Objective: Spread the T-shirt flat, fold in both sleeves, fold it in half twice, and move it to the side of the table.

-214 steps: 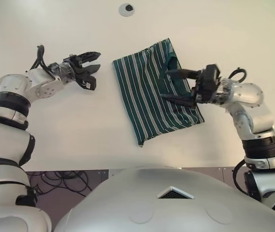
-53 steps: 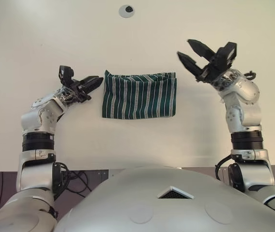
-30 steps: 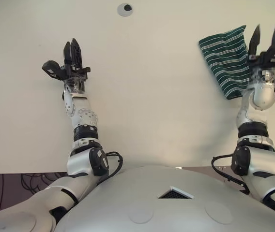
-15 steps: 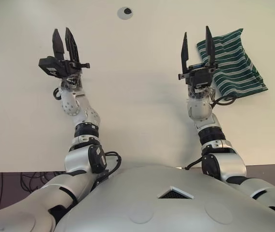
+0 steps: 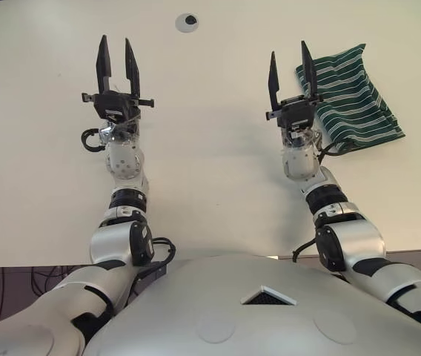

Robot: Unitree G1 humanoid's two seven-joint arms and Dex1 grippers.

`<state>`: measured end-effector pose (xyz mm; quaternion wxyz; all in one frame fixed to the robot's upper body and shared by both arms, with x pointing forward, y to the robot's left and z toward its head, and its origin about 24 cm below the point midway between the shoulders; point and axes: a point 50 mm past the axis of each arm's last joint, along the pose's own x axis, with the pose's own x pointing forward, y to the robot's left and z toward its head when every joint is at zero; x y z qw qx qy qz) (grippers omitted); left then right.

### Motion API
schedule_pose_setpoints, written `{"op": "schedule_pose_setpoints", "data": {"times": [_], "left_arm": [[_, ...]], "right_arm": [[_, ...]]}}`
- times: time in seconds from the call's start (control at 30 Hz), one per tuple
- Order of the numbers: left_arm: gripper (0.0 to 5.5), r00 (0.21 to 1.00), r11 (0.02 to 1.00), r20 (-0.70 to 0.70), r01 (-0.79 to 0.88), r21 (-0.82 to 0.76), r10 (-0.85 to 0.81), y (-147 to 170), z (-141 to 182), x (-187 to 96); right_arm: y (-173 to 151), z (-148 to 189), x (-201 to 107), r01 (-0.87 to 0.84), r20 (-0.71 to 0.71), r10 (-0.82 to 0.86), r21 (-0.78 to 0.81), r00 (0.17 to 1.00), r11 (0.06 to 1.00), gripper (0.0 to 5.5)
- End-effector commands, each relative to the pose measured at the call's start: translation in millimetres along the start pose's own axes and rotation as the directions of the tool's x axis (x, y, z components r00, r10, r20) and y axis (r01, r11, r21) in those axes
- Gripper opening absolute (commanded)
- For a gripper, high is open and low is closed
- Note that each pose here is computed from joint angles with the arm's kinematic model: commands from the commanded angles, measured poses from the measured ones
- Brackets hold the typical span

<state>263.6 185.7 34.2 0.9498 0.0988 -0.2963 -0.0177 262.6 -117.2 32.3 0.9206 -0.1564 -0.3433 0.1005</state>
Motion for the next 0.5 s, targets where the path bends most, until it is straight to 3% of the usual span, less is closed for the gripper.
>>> {"op": "schedule_pose_setpoints", "data": {"times": [0.03, 0.5], "left_arm": [[1.58, 0.992, 1.0, -0.13, -0.002, -0.007, 0.001, -0.2, -11.4, -38.9], [1.58, 0.992, 1.0, -0.125, -0.009, -0.003, 0.008, -4.4, -10.7, -36.1]], "right_arm": [[0.3, -6.2, -22.6, -0.018, -0.075, 0.018, -0.005, 0.997, 1.0, 2.29], [-4.8, -7.9, -27.9, -0.029, -0.086, 0.027, -0.026, 0.996, 0.999, 2.29]]}}
